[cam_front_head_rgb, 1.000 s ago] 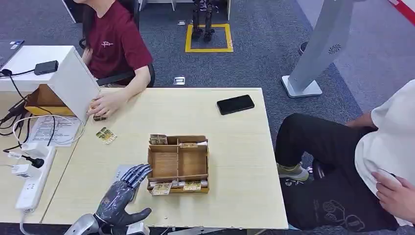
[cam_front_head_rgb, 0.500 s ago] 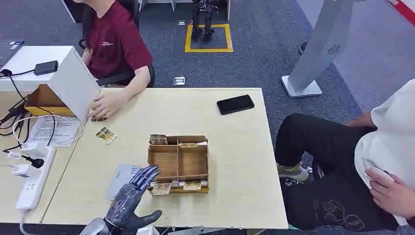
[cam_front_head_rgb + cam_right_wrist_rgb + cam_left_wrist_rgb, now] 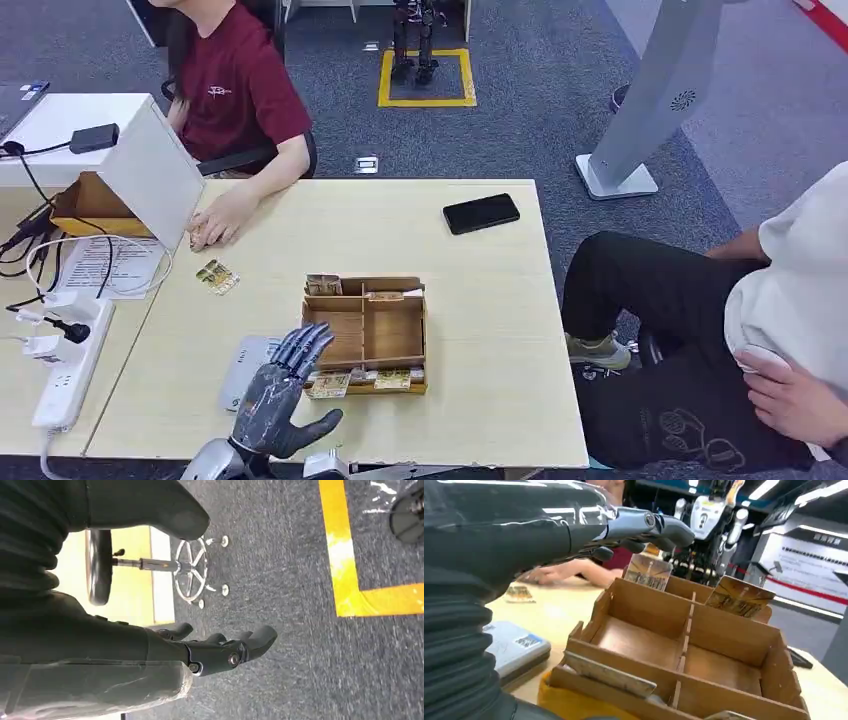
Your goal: Pass the card to the sensor for recognition and then transmit it.
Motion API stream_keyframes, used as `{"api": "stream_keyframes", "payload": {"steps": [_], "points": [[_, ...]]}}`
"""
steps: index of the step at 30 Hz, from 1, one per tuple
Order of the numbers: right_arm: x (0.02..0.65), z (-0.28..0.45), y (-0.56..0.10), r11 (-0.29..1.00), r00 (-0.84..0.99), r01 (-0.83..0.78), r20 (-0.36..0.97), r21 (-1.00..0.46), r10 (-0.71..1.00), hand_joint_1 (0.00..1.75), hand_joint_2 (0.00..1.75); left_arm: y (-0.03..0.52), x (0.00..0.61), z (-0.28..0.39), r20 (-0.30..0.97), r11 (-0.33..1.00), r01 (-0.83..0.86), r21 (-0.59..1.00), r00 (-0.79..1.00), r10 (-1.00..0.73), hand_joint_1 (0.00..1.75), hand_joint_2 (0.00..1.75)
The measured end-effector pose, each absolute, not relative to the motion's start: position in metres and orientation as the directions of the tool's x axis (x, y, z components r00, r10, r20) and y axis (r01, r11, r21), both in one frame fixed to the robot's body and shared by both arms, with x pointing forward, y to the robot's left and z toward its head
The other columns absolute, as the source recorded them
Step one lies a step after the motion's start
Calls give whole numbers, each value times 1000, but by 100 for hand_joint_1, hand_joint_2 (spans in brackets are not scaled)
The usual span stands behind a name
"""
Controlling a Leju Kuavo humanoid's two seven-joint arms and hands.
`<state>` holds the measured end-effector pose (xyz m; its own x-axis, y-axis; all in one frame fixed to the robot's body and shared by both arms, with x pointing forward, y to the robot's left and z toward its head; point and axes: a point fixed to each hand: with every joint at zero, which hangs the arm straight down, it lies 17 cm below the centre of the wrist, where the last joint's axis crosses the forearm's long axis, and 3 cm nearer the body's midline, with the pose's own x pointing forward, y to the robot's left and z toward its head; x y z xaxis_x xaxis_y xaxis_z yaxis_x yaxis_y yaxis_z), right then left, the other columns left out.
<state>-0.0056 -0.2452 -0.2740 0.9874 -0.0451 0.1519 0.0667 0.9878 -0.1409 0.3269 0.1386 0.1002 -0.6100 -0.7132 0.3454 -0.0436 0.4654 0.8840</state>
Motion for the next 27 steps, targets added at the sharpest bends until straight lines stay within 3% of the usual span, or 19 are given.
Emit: {"api": "stream_keyframes", "payload": {"steps": [6,27], "points": [[-4,-274,-247,990,988,58,147,-130,-38,0,175,136,337,97,272,412,-98,906,-611,-744,0,175],[-7,-273,-252,989,988,47,150,-138,-26,0,175,135,341,90,311,436,-76,897,-593,-743,0,175]]}}
